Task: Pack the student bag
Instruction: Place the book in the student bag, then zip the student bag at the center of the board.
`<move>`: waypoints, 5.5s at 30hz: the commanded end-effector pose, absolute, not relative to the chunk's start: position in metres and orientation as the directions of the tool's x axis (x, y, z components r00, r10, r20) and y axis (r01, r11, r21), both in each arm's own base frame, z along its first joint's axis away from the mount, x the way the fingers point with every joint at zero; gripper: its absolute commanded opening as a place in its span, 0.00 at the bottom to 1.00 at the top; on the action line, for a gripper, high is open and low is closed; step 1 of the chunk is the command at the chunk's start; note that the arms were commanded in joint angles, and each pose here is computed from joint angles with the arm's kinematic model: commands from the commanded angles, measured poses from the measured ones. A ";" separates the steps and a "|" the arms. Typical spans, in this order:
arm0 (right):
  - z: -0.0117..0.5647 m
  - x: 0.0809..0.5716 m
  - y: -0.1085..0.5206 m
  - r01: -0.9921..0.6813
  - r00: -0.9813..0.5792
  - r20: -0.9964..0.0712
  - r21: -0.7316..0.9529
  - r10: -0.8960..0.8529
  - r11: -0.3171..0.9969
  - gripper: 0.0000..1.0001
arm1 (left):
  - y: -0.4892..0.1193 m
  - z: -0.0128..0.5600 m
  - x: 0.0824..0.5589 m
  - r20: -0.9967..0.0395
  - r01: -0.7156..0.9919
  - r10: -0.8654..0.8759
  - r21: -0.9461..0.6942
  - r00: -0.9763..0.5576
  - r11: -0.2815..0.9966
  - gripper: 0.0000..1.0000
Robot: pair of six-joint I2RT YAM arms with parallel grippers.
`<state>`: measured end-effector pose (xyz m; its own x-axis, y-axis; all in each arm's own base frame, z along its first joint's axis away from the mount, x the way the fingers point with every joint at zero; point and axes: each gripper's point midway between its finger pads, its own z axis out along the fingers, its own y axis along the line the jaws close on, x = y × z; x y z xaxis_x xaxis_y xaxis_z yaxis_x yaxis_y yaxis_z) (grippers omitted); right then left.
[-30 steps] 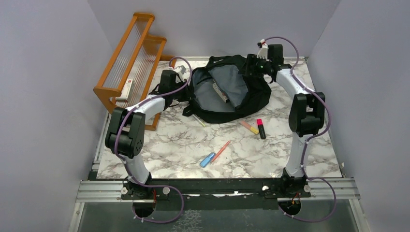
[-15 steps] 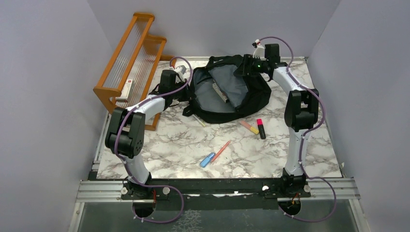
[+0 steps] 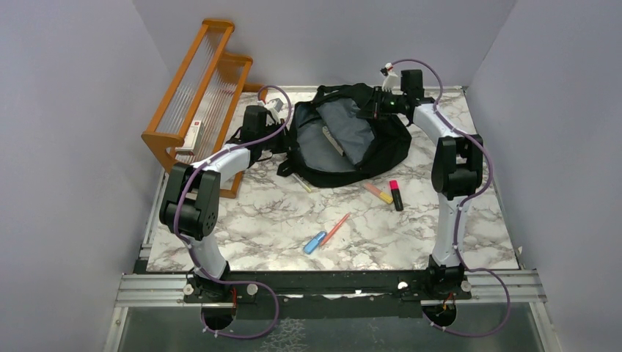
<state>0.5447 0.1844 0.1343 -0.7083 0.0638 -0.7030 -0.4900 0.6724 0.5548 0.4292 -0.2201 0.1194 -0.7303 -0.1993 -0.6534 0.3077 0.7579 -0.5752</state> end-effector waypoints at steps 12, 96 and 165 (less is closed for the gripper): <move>0.221 0.508 0.205 -0.643 -0.532 -0.843 0.343 -0.076 0.685 0.01 | -0.226 0.126 0.428 -0.653 0.339 -0.206 -0.605 -0.728 0.721 0.00; 0.144 0.395 0.160 0.049 -0.619 -0.698 0.423 0.360 0.905 0.49 | -0.185 0.215 0.418 -0.815 0.281 -0.222 -0.420 -0.536 0.863 0.57; 0.070 0.376 0.118 0.212 -0.730 -0.381 0.663 0.568 0.718 0.45 | -0.453 0.131 0.377 -0.745 0.691 0.175 -0.468 -0.644 0.551 0.10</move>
<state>0.3745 0.1198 0.0669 -0.7321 0.5788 -0.3593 0.2406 0.7131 0.6585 0.3747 -0.4386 0.0896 -0.7034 0.2242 -0.6745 0.6379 0.6178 -0.4598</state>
